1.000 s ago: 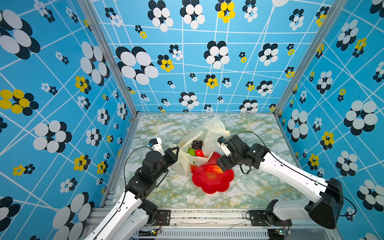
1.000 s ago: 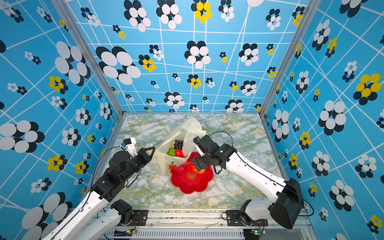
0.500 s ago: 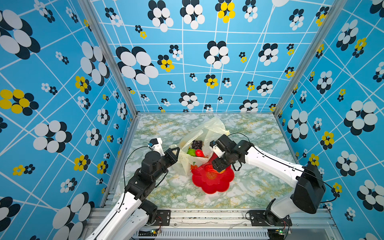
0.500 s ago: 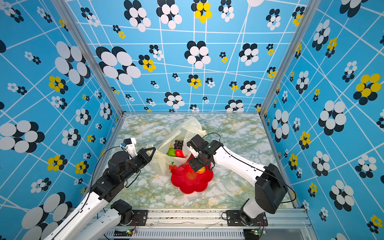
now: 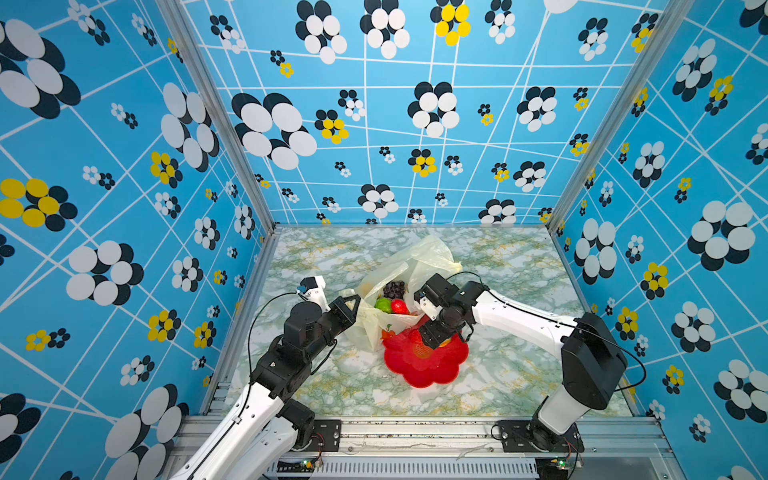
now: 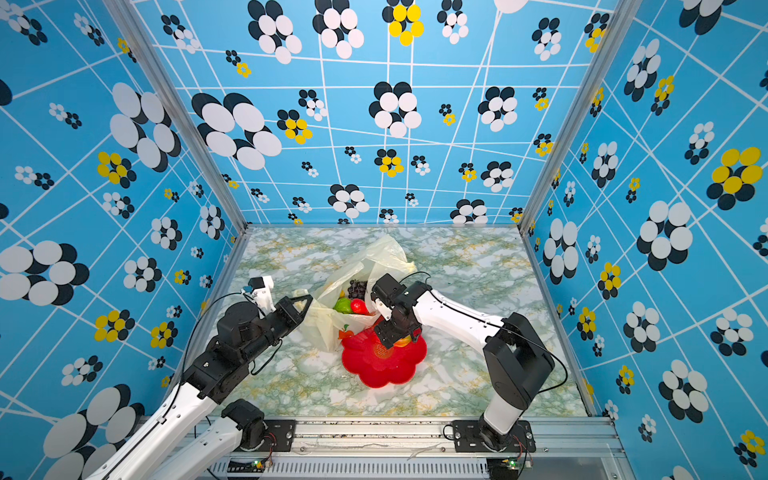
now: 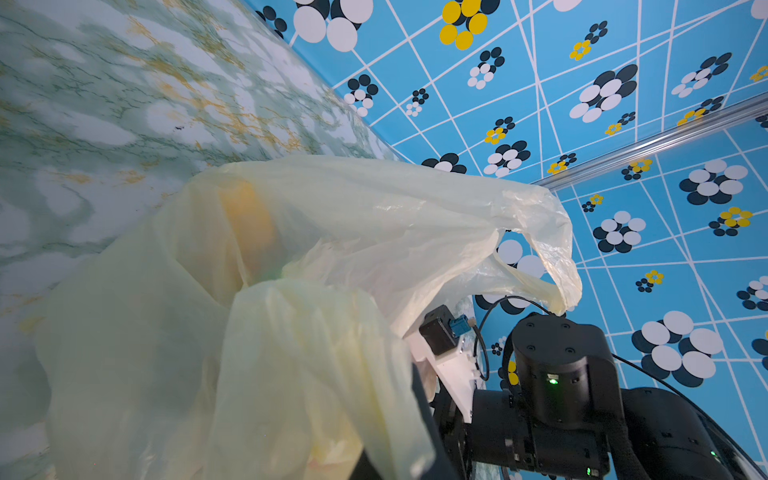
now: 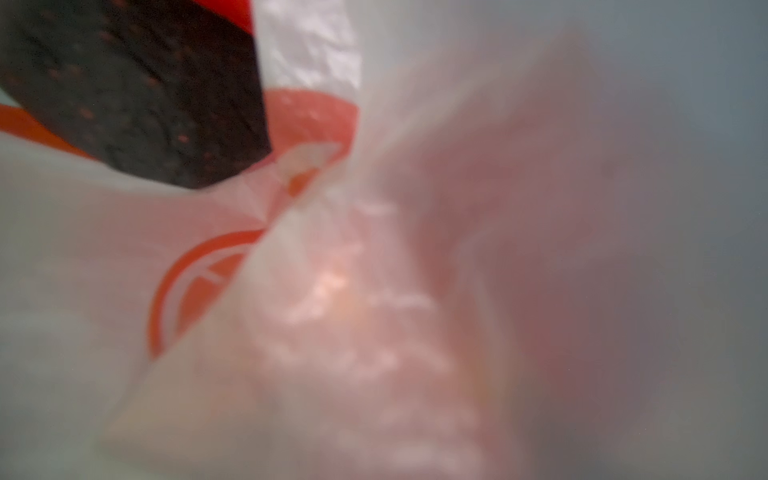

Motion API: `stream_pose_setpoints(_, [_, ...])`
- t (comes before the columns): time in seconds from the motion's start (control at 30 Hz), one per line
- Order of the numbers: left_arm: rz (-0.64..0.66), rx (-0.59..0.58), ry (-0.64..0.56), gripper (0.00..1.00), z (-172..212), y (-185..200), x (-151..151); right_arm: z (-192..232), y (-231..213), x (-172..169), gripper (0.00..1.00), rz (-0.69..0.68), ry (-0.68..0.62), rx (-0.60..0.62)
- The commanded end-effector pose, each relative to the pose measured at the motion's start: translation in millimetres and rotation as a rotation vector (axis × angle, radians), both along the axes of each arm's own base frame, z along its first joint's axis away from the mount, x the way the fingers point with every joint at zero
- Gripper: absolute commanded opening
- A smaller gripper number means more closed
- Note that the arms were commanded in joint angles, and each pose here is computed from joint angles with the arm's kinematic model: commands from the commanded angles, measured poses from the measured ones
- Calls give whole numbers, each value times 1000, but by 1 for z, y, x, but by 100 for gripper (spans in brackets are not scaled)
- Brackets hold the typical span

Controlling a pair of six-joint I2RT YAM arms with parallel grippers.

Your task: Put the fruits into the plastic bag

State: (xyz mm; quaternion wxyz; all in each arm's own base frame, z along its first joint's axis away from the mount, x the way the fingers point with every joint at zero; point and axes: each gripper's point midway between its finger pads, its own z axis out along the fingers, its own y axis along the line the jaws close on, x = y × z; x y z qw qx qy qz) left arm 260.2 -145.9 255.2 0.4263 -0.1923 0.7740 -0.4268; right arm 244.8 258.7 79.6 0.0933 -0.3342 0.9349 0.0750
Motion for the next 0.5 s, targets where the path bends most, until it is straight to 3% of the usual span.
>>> stream_pose_setpoints(0.0, [-4, -22, -17, 0, 8, -1, 1, -9, -1, 5, 79, 4, 6, -18])
stream_pose_setpoints(0.47, [-4, -36, -13, 0, 5, -2, 1, -34, -10, -7, 80, -6, 88, -77])
